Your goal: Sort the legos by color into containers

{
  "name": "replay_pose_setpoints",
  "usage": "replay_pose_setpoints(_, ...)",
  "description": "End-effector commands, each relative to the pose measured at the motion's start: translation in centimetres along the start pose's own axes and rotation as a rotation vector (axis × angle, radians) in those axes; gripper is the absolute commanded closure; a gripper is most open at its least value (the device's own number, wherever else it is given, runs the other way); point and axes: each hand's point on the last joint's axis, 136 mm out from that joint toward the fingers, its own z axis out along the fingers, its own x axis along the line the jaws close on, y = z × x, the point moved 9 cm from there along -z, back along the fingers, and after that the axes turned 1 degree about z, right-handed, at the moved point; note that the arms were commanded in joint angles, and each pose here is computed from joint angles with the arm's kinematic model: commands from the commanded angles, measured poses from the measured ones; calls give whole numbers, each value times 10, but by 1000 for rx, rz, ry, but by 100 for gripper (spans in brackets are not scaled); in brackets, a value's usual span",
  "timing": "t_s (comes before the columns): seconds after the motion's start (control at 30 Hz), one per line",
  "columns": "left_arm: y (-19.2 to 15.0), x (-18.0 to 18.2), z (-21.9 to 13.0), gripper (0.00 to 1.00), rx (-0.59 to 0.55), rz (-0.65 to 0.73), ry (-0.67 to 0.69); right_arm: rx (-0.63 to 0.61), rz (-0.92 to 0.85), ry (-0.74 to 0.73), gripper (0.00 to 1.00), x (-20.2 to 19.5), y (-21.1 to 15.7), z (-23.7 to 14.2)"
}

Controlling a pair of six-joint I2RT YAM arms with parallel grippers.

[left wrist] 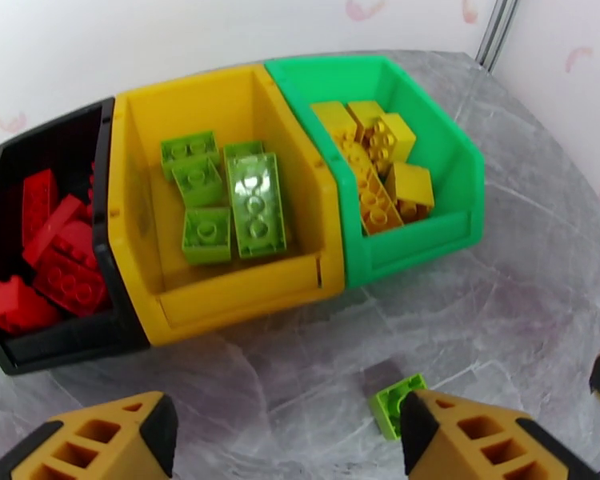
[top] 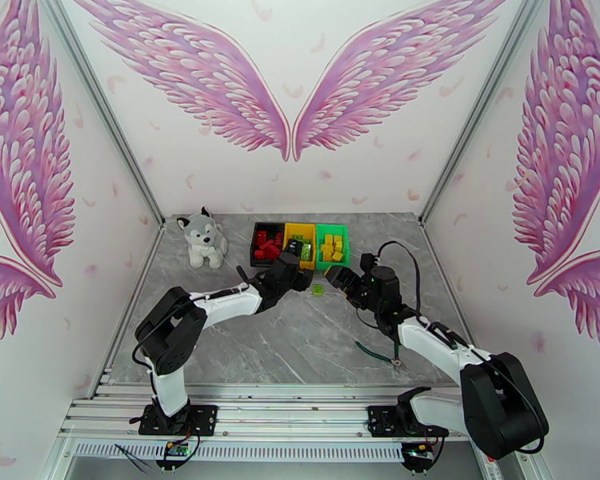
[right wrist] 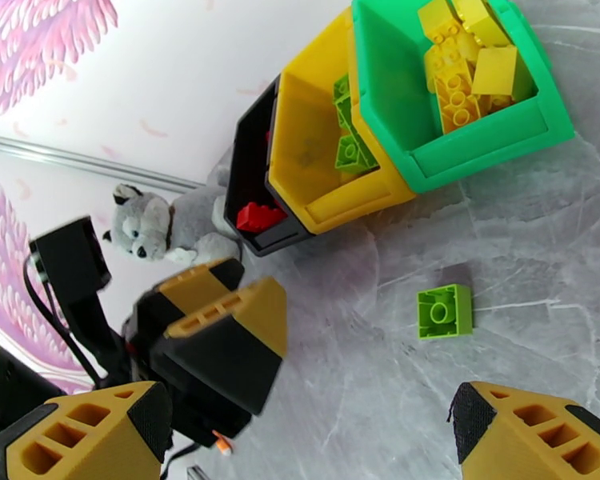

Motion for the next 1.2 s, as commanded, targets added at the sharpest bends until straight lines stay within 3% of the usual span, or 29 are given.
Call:
replay_pose_setpoints(0.0, -1, -5, -14, 21, -44, -57, 14, -26, -23, -7, 1, 7, 5, -4)
replay_pose_setpoints(0.63, -94, -52, 12, 22, 68, -157, -3, -38, 0, -14, 1, 2, 8, -8)
replay_pose_setpoints(1.17, -105, -72, 40, 31, 85, -92, 129, -42, 25, -17, 1, -3, 11, -9)
